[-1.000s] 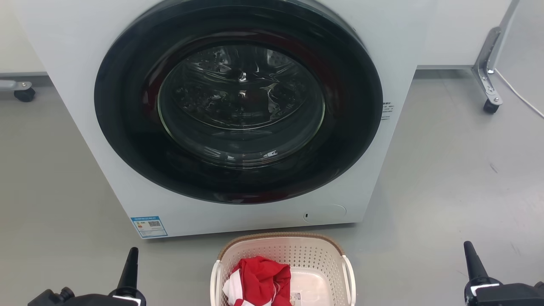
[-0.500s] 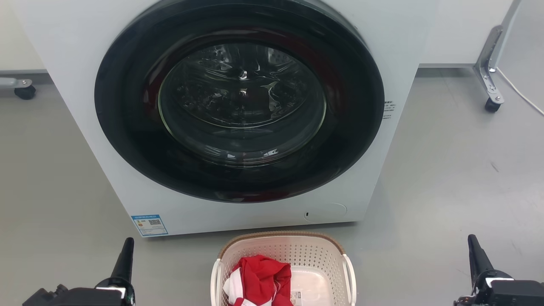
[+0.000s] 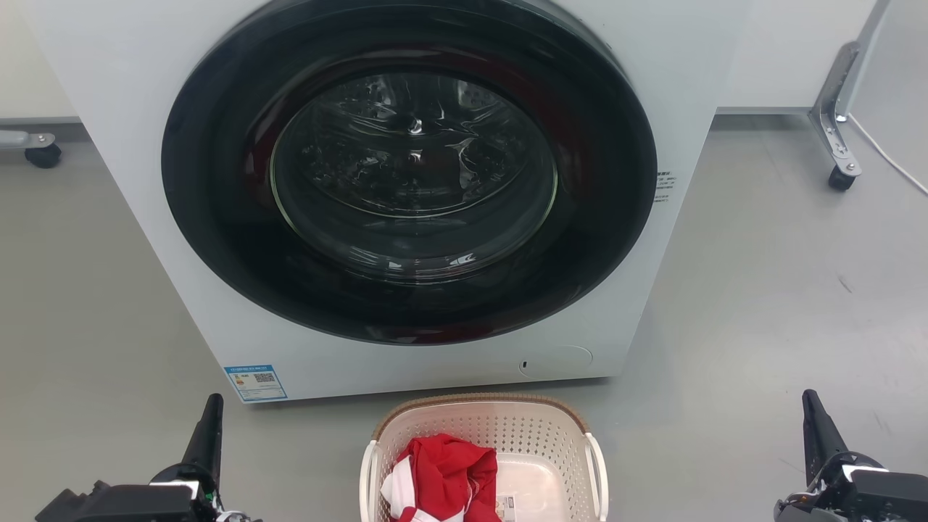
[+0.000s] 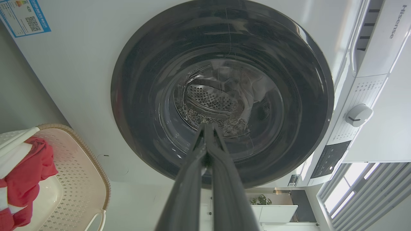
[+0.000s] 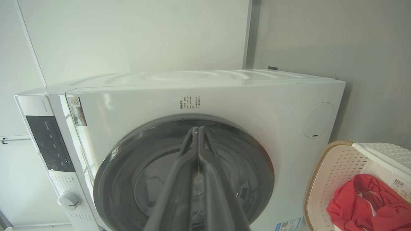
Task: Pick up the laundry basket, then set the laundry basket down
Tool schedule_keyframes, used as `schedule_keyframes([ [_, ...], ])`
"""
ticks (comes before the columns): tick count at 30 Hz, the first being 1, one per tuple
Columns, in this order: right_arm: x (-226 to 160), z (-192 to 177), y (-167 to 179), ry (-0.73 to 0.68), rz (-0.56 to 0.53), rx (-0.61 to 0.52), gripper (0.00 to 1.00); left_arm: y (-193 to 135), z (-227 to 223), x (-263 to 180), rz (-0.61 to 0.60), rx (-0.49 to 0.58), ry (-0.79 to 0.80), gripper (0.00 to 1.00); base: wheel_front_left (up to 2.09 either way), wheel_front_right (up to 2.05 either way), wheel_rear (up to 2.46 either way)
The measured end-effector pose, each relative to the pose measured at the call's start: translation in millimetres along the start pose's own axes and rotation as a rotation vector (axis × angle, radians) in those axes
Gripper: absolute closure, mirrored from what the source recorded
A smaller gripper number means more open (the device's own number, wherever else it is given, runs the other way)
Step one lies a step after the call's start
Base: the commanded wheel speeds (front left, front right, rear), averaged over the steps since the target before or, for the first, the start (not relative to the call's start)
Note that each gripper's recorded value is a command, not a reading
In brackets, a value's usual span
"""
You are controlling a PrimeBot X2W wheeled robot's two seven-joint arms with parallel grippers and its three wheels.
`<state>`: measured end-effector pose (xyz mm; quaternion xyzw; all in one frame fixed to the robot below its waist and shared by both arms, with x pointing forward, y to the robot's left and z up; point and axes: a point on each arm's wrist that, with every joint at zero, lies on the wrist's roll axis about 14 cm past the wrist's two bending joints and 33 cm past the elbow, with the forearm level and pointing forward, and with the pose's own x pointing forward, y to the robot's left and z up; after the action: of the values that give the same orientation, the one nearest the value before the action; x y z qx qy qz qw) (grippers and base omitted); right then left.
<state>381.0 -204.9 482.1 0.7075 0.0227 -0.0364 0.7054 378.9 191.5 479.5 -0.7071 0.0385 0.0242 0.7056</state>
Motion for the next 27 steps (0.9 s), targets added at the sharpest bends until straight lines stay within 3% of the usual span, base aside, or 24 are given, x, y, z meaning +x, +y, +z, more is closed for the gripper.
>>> schedule_keyframes([
  [27, 0.0, -0.1, 0.1, 0.000, 0.000, 0.000, 1.00, 0.4, 0.0, -0.1, 0.001, 0.000, 0.000, 1.00, 0.00, 0.00, 0.00],
])
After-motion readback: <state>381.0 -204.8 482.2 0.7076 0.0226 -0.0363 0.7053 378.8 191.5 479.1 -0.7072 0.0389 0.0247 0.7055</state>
